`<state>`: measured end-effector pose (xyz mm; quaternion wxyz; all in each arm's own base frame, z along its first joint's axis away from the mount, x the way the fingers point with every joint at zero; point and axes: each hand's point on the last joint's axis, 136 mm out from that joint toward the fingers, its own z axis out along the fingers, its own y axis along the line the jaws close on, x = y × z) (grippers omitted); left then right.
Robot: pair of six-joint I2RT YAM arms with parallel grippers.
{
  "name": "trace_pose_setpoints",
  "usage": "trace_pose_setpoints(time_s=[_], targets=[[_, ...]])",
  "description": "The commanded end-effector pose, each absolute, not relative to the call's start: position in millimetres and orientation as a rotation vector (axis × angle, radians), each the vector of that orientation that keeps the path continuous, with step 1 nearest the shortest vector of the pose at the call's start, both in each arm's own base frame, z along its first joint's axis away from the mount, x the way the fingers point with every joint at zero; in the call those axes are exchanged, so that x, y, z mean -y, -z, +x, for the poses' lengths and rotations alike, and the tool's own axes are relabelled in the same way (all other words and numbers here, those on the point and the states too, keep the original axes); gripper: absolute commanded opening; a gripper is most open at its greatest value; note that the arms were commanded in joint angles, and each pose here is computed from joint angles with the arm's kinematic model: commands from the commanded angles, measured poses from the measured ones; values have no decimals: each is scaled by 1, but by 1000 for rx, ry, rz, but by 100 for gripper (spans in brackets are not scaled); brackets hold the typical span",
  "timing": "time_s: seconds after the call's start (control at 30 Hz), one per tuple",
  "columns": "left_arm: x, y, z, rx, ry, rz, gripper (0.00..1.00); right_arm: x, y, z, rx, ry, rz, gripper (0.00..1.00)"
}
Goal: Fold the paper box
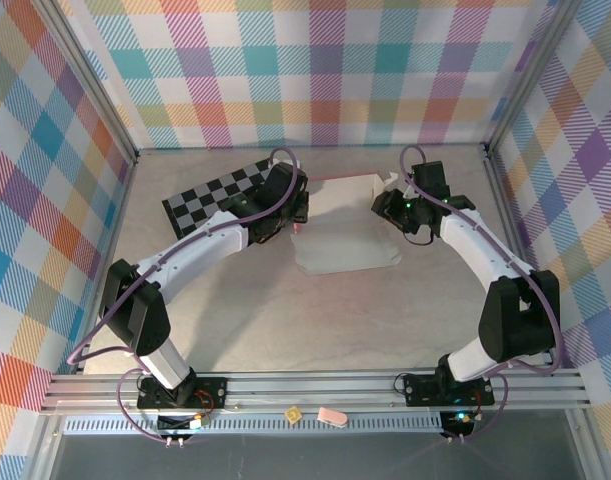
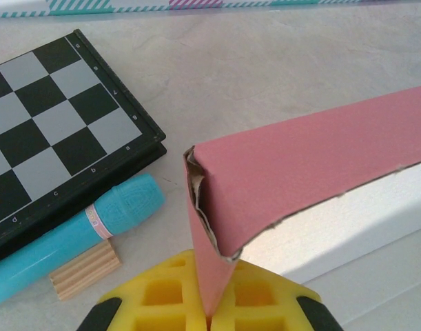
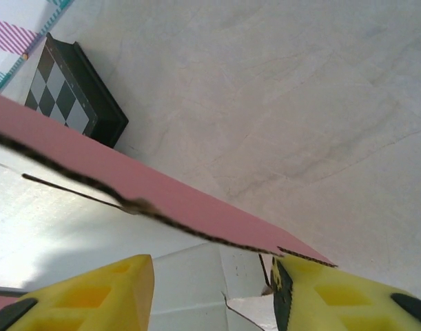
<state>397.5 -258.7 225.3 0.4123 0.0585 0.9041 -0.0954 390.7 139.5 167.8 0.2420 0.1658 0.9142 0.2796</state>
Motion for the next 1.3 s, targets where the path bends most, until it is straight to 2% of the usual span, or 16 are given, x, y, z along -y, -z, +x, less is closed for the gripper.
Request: trace_pose_setpoints(time_s=[0.0, 0.4, 1.07, 1.13, 1.27], targets=[[260, -240, 393, -2254, 278, 141, 0, -143, -170, 395, -2471, -803, 419, 42], [265, -239, 396, -2253, 292, 145, 0, -158, -177, 398, -2454, -929, 413, 37], [272, -234, 405, -2265, 323, 121, 0, -186, -189, 389, -2466, -1030, 355, 34], [269, -234, 408, -2268, 315, 123, 0, -185, -200, 389, -2454, -1023, 321, 35], [259, -235, 416, -2288, 340, 129, 0, -185, -245, 391, -2375, -1099, 215, 47]])
